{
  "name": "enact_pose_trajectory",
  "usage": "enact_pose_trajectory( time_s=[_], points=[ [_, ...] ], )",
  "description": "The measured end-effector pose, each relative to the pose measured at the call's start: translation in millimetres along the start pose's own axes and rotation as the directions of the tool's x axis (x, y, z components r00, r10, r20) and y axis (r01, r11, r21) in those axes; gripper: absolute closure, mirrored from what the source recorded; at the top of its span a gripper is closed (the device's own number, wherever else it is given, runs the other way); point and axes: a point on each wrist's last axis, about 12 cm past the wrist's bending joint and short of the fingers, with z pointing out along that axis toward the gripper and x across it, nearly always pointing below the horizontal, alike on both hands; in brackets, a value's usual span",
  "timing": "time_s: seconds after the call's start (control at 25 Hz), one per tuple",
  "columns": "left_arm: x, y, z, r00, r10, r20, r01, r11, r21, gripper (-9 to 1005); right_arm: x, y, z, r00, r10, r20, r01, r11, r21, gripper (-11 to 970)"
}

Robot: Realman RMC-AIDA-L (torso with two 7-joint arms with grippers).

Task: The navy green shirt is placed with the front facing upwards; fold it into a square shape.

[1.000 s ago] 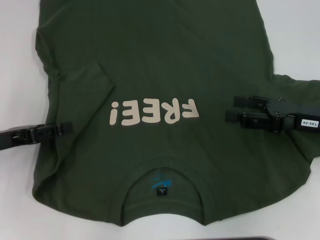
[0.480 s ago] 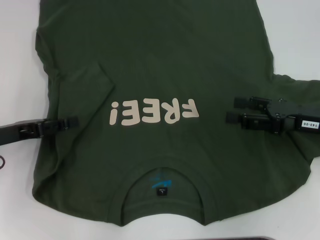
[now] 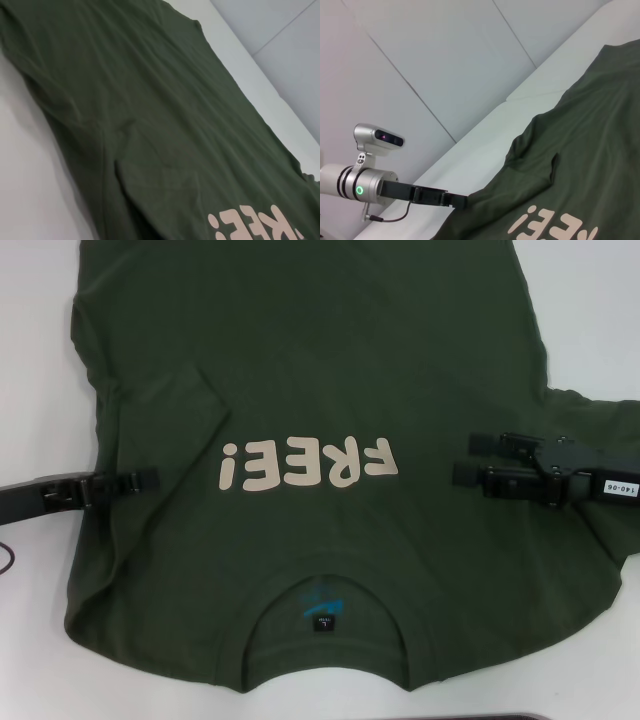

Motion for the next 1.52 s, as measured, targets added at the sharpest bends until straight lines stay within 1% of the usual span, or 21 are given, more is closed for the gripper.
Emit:
enact_pose_trajectory(
  time_s=[0.24, 0.44, 0.68, 0.84, 1.08, 1.32, 1.52],
  points=[
    [1, -0.5, 4, 0.999, 0.015, -0.030, -0.015, 1.000, -0.007, 573, 0, -0.1, 0, 1.000, -0.001, 0.001, 0.001, 1.000, 0.001, 81],
    [0, -2.7, 9, 0.999, 0.016, -0.039, -0.016, 1.000, -0.004, 783, -1, -0.3, 0, 1.000, 0.000, 0.003, 0.000, 1.000, 0.003, 81],
    [-5, -6.4, 12, 0.999, 0.023, -0.034, -0.023, 1.000, 0.016, 995, -2, -0.8, -1, 1.000, -0.003, 0.006, 0.002, 1.000, 0.004, 81],
    [-6, -10.2, 17, 0.999, 0.024, -0.037, -0.022, 0.999, 0.035, 996, -2, -1.1, -1, 1.000, -0.002, 0.009, 0.002, 1.000, 0.007, 80],
    [-1, -17.3, 27, 0.999, 0.014, -0.038, -0.011, 0.998, 0.063, 997, -1, -1.0, -2, 1.000, 0.001, 0.010, -0.001, 1.000, 0.009, 80],
    [3, -24.8, 31, 0.997, 0.027, -0.069, -0.019, 0.993, 0.115, 953, -2, -1.5, -3, 1.000, 0.001, 0.017, -0.001, 1.000, 0.013, 80],
    [6, -28.7, 35, 0.991, 0.057, -0.118, -0.041, 0.990, 0.134, 917, -3, -1.8, -3, 1.000, 0.000, 0.020, 0.000, 1.000, 0.015, 81]
  ],
)
